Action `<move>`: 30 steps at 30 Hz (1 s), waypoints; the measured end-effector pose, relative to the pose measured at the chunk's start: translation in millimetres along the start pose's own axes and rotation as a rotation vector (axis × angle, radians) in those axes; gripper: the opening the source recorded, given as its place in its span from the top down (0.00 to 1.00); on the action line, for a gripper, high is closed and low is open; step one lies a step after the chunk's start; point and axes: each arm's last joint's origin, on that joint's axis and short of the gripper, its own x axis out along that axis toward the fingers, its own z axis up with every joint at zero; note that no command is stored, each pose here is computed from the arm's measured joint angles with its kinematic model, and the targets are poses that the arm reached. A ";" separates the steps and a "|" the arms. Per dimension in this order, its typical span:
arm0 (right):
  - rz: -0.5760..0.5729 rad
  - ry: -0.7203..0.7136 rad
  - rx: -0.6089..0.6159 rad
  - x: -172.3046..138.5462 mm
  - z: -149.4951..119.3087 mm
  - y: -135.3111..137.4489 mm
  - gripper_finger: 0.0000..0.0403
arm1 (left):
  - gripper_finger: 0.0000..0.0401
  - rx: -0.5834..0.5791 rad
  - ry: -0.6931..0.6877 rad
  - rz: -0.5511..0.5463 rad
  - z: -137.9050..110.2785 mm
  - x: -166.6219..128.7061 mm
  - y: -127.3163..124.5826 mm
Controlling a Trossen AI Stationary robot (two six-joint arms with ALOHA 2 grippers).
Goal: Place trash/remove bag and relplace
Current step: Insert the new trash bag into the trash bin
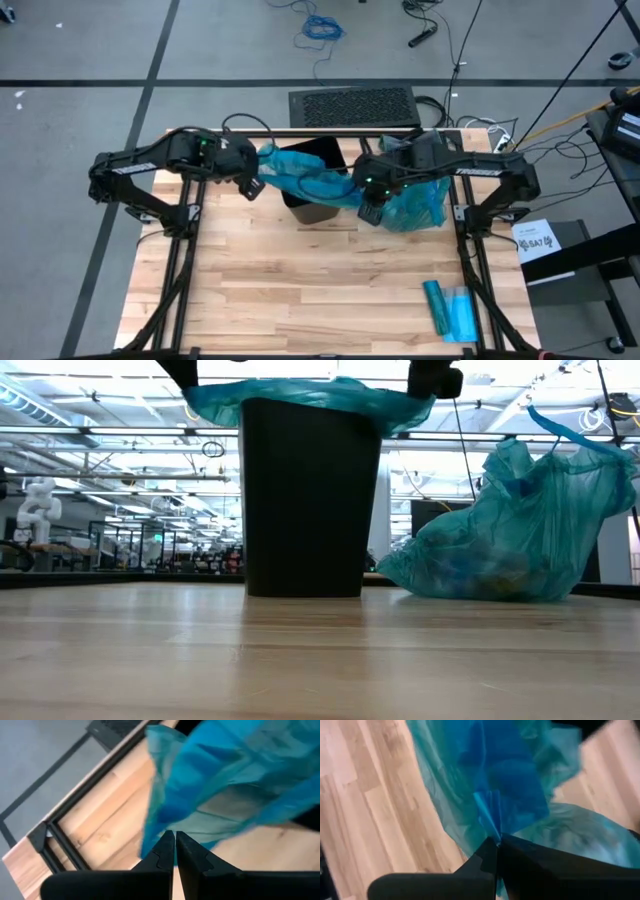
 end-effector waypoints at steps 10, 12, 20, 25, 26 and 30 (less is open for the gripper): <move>0.000 -0.005 0.052 10.0 3.2 9.5 1.00 | 0.96 0.129 0.129 -0.156 -1.3 5.6 -10.0; -0.028 -0.019 0.074 9.9 3.5 9.1 1.00 | 0.96 0.142 0.132 -0.159 -1.1 6.4 -10.8; -0.072 -0.049 0.127 9.6 4.1 8.9 0.92 | 0.96 0.170 0.130 -0.156 0.0 9.0 -14.5; -0.071 -0.034 0.110 9.3 1.0 12.5 0.79 | 0.95 0.170 0.141 -0.155 0.9 12.2 -17.9; -0.073 -0.025 0.108 9.1 -0.3 13.1 0.76 | 0.94 0.172 0.147 -0.151 1.5 14.0 -19.2; -0.079 0.005 0.091 5.8 -7.5 17.8 0.68 | 0.86 0.191 0.180 -0.147 3.6 22.4 -26.5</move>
